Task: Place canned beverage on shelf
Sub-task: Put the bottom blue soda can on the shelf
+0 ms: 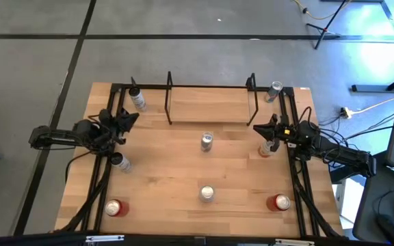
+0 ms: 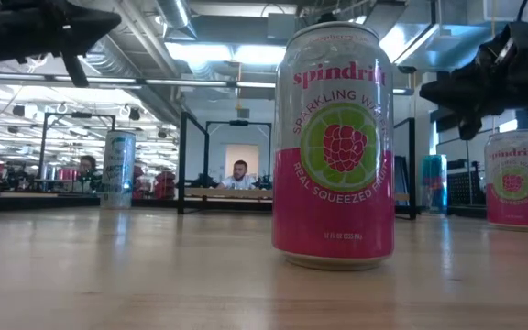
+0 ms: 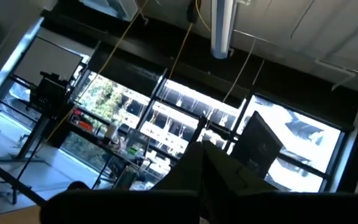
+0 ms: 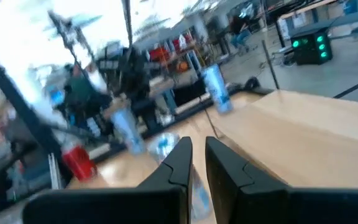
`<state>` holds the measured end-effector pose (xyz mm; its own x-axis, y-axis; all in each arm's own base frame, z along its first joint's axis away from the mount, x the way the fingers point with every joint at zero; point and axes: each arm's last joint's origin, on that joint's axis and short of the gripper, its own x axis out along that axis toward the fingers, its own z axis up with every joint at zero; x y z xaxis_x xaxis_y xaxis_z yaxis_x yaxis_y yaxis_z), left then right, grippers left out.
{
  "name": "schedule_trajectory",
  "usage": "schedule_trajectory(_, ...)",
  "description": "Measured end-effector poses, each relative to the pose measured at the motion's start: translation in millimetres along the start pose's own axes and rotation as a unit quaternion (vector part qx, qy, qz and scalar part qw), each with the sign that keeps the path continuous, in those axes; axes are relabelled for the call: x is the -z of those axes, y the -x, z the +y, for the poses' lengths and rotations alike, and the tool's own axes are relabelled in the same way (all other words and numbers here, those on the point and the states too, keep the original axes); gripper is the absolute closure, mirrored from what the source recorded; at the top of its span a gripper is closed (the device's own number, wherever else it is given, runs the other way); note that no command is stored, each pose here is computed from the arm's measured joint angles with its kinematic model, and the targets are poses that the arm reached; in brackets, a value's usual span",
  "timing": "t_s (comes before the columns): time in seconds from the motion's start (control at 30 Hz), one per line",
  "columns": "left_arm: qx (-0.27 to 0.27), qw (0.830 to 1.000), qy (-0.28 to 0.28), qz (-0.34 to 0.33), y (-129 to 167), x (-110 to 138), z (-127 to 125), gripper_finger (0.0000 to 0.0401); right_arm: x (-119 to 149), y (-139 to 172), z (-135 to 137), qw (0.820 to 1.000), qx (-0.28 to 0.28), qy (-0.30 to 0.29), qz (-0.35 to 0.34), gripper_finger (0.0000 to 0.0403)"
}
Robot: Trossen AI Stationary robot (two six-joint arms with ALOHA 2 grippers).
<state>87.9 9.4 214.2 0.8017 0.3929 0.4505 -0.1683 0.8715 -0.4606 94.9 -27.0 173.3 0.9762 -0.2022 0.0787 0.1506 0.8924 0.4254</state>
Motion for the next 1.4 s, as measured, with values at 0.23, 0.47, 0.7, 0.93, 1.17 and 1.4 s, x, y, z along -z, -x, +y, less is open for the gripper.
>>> schedule_trajectory(0.23,0.002,1.000,-0.009,-0.012,-11.9,-22.8,-12.9,0.0401,-7.6,0.8,-3.2,0.990,0.077,-0.085,-0.079,0.0370)
schedule_trajectory(0.47,-0.026,0.993,-0.113,0.034,-55.2,-42.6,-39.1,0.0401,-8.2,0.9,-3.1,0.989,0.080,-0.087,-0.084,0.0370)
schedule_trajectory(0.7,-0.028,0.984,-0.158,0.083,-121.8,-38.7,-69.1,0.0401,-8.3,0.8,-2.4,0.991,0.069,-0.086,-0.080,0.0370)
schedule_trajectory(0.93,-0.048,0.981,-0.166,0.087,-171.2,-34.2,-90.1,0.0401,-8.5,0.8,-2.2,0.991,0.068,-0.087,-0.081,0.0370)
schedule_trajectory(1.17,-0.082,0.970,-0.167,0.160,-206.6,-20.6,-99.0,0.0358,-9.2,0.9,-1.9,0.991,0.066,-0.086,-0.084,0.0370)
schedule_trajectory(1.4,-0.113,0.932,-0.176,0.297,-238.4,-7.6,-100.5,0.0243,-9.2,0.9,-1.9,0.991,0.066,-0.083,-0.084,0.0366)
